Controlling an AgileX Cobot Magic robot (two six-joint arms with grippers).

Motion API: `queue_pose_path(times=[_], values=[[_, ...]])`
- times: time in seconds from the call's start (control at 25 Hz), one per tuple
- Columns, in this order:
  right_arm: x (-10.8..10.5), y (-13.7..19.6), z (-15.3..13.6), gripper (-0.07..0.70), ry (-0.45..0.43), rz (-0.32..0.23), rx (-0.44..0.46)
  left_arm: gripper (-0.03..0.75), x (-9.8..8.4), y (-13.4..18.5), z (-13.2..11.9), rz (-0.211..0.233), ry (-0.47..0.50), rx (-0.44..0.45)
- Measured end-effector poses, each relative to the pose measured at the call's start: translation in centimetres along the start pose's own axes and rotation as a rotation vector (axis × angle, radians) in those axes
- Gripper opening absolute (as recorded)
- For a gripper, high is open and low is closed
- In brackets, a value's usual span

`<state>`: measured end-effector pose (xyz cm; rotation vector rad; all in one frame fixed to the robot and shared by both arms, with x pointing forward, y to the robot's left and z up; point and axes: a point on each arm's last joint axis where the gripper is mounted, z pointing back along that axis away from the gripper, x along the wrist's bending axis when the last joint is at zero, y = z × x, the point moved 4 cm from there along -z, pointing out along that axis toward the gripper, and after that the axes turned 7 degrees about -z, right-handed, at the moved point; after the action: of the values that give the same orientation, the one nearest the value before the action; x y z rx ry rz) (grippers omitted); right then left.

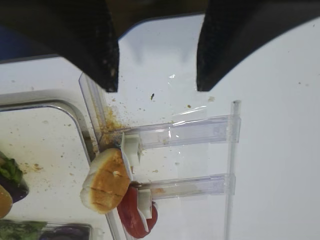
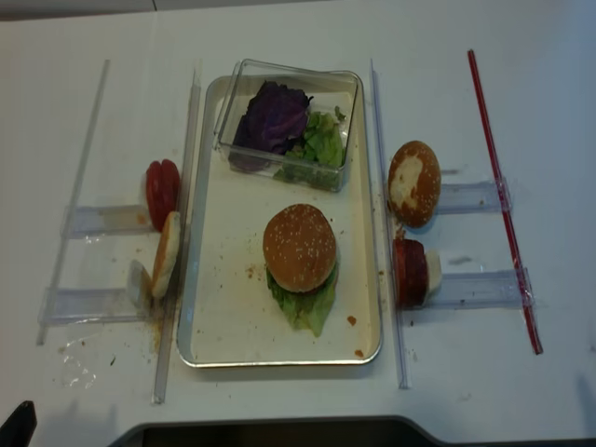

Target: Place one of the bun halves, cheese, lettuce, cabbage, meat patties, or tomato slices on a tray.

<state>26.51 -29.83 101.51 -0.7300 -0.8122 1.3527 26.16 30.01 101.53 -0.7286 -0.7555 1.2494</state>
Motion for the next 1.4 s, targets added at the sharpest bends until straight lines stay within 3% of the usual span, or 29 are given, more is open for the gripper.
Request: queue_pose_path(times=[1.04,1.4], values=[[-0.05,-0.01,0.0,0.426,0.018,-0.011,-0.002,0.341,0.0,0.0,0.0,0.0,0.0,0.0],[-0.05,-0.01,0.0,0.414,0.018,-0.011,-0.002,0.341,0.0,0.0,0.0,0.0,0.0,0.0]])
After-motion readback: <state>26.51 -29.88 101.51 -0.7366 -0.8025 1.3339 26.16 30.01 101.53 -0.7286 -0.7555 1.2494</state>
